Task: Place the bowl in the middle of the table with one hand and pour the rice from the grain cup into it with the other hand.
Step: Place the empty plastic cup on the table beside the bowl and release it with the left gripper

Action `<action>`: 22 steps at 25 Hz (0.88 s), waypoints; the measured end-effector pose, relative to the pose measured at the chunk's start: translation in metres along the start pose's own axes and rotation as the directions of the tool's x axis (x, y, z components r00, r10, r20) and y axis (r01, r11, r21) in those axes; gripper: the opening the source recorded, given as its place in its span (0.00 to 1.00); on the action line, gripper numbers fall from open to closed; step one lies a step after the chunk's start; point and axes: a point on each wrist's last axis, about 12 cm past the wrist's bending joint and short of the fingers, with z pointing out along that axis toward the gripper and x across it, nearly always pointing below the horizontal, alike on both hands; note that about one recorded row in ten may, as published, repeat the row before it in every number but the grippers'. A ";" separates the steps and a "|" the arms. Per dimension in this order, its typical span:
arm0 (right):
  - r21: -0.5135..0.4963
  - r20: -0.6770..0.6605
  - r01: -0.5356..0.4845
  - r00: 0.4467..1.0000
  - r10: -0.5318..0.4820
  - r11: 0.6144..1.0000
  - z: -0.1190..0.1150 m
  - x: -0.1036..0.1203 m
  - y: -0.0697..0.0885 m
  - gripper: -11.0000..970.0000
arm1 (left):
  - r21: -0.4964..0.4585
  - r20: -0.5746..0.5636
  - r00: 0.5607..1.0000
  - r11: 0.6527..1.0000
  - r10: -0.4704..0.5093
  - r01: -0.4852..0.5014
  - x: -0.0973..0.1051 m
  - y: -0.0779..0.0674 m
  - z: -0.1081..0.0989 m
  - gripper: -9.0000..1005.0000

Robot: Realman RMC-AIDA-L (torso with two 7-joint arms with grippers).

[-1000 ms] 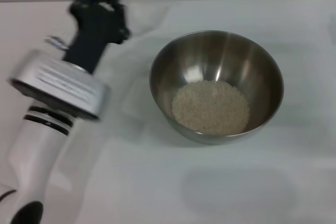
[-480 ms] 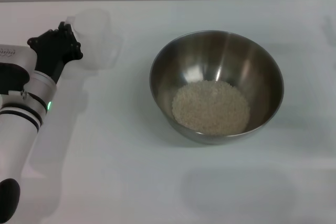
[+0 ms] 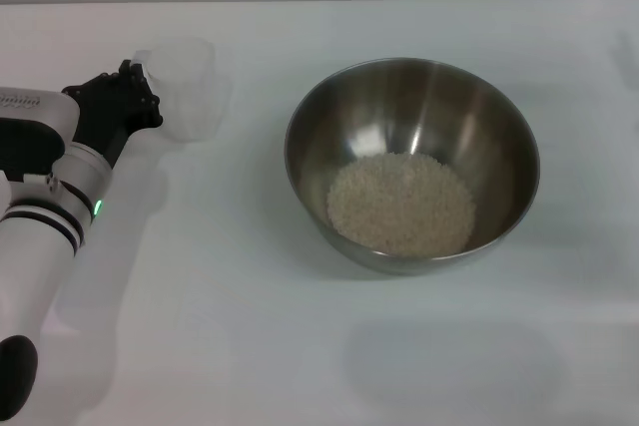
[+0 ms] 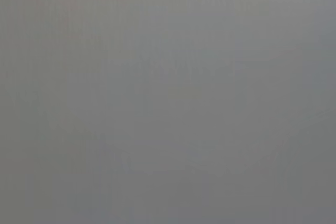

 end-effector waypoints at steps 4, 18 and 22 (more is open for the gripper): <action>0.003 -0.002 0.001 1.000 -0.001 1.000 -0.001 0.000 -0.001 0.81 | 0.008 -0.018 1.000 1.000 -0.024 0.024 0.002 -0.001 0.000 0.09; 0.005 -0.002 0.004 1.000 -0.004 1.000 -0.003 0.000 -0.002 0.81 | 0.012 -0.049 0.996 0.997 -0.080 0.081 0.011 -0.003 -0.010 0.12; 0.005 -0.002 0.004 1.000 -0.004 1.000 -0.003 0.000 -0.002 0.81 | 0.001 -0.040 0.995 0.996 -0.087 0.087 0.015 0.000 -0.018 0.14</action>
